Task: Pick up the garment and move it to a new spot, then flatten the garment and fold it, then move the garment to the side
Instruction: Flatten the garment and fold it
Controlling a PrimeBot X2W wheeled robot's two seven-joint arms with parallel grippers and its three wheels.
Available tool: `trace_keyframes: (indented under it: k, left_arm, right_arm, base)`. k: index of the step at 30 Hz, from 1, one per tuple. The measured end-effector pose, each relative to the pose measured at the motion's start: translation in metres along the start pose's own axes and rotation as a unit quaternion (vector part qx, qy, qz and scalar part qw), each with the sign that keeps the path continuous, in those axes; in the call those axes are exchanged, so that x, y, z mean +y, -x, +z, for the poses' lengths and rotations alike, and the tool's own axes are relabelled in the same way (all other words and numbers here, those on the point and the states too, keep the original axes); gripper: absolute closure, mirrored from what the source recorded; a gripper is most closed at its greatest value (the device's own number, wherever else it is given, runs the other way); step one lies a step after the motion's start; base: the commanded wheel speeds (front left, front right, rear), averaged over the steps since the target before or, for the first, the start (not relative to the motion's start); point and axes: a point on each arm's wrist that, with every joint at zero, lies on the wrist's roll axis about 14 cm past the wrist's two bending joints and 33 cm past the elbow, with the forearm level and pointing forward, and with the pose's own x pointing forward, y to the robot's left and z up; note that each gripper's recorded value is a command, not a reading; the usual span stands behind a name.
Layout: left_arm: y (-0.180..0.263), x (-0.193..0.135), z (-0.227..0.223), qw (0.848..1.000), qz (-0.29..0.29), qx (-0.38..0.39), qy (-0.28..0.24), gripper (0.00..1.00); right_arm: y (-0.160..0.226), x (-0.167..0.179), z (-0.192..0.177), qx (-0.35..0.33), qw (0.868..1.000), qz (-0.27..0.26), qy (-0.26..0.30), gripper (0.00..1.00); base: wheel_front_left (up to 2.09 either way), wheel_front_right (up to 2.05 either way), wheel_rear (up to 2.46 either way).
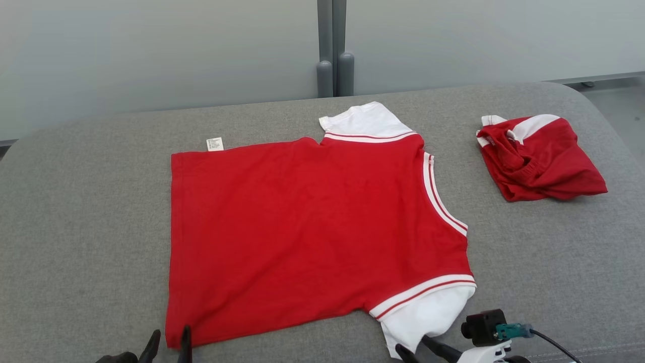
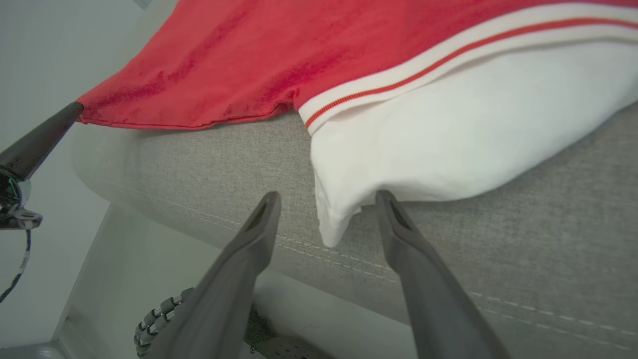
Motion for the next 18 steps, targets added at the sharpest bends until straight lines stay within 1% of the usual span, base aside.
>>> trace_keyframes:
  k: [6,11,16,18]
  left_arm:
    - [0.001,0.01,-0.001,1.0,0.021,0.007,0.0,0.0]
    - [-0.001,0.012,0.008,1.0,0.024,-0.007,-0.001,0.0]
    - [-0.007,-0.001,0.028,0.999,0.005,-0.038,0.001,0.0]
    - [-0.01,-0.01,0.039,0.998,-0.009,-0.057,0.0,0.0]
  right_arm:
    - [0.005,-0.008,0.016,-0.025,1.0,-0.011,0.014,0.0]
    - [0.011,-0.017,0.044,-0.074,0.997,-0.026,0.02,0.0]
    - [0.019,-0.034,0.09,-0.142,0.987,-0.053,0.045,0.0]
    - [0.023,-0.042,0.107,-0.167,0.981,-0.069,0.066,0.0]
  base:
    - [0.0,0.0,0.0]
    - [0.0,0.0,0.0]
    - [0.0,0.0,0.0]
    - [0.0,0.0,0.0]
